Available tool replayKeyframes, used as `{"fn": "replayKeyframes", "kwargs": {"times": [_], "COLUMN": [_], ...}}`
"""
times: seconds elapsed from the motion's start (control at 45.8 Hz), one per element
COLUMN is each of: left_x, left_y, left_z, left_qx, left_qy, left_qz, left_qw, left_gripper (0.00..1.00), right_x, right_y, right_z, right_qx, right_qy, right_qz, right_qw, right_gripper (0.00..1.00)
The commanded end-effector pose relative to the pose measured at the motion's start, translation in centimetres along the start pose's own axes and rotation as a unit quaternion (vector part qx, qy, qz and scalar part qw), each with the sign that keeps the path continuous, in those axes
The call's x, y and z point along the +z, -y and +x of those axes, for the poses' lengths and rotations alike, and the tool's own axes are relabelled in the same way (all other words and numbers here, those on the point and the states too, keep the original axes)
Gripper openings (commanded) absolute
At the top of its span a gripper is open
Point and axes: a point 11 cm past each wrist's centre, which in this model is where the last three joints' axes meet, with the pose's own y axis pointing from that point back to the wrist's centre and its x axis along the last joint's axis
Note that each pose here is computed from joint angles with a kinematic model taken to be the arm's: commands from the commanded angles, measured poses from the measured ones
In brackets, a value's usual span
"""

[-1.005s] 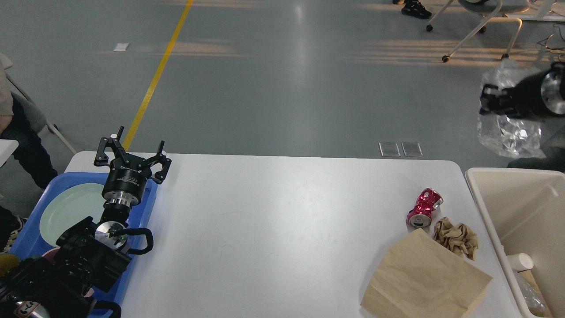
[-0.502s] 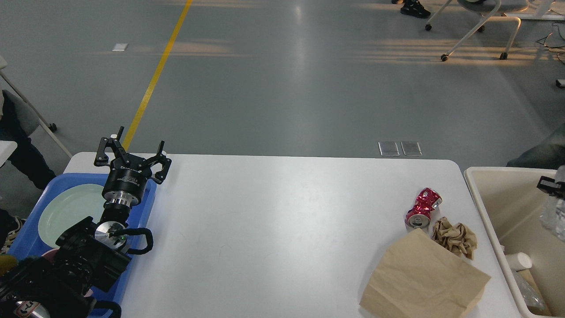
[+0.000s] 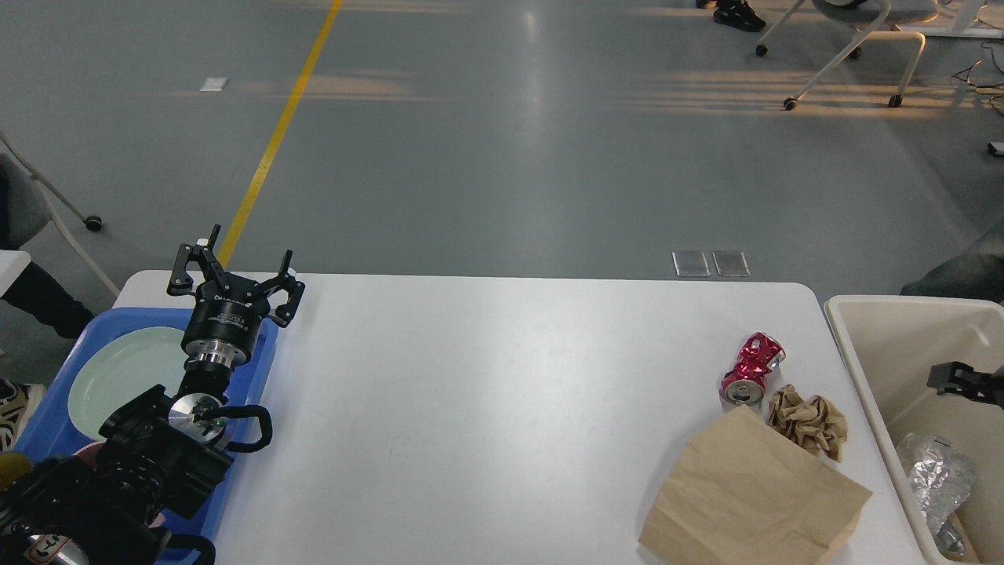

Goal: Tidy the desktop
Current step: 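Lower the right gripper to the brown paper bag's edge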

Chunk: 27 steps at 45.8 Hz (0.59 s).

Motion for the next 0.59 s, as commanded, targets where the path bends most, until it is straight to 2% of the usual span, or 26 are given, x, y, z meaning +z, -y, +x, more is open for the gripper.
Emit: {"fn": "replayKeyframes", "kwargs": {"times": [0.0, 0.197, 0.393, 0.568], "left_x": [0.1, 0.1, 0.0, 0.0], "left_y": [0.0, 0.0, 0.0, 0.0], "left_z": [0.0, 0.0, 0.0, 0.0], "left_qx": [0.0, 0.0, 0.0, 0.0], "left_qy": [0.001, 0.001, 0.0, 0.0], "left_qz": [0.0, 0.0, 0.0, 0.0], "left_qw": [1.0, 1.0, 1.0, 1.0], "left_gripper": [0.96, 0.96, 0.96, 0.96], "right_x": [-1.3, -3.4, -4.9, -5.9], "right_y": [-3.5, -10.4, -16.1, -16.9], "right_z": [2.2, 3.9, 3.3, 3.1], "right_qx": [-0.042, -0.128, -0.255, -0.265], "right_qy": [-0.026, -0.018, -0.028, -0.036], "right_qz": [0.001, 0.037, 0.048, 0.059], "right_qw": [0.999, 0.991, 0.965, 0.962], "right_gripper": [1.0, 1.0, 1.0, 1.0]}}
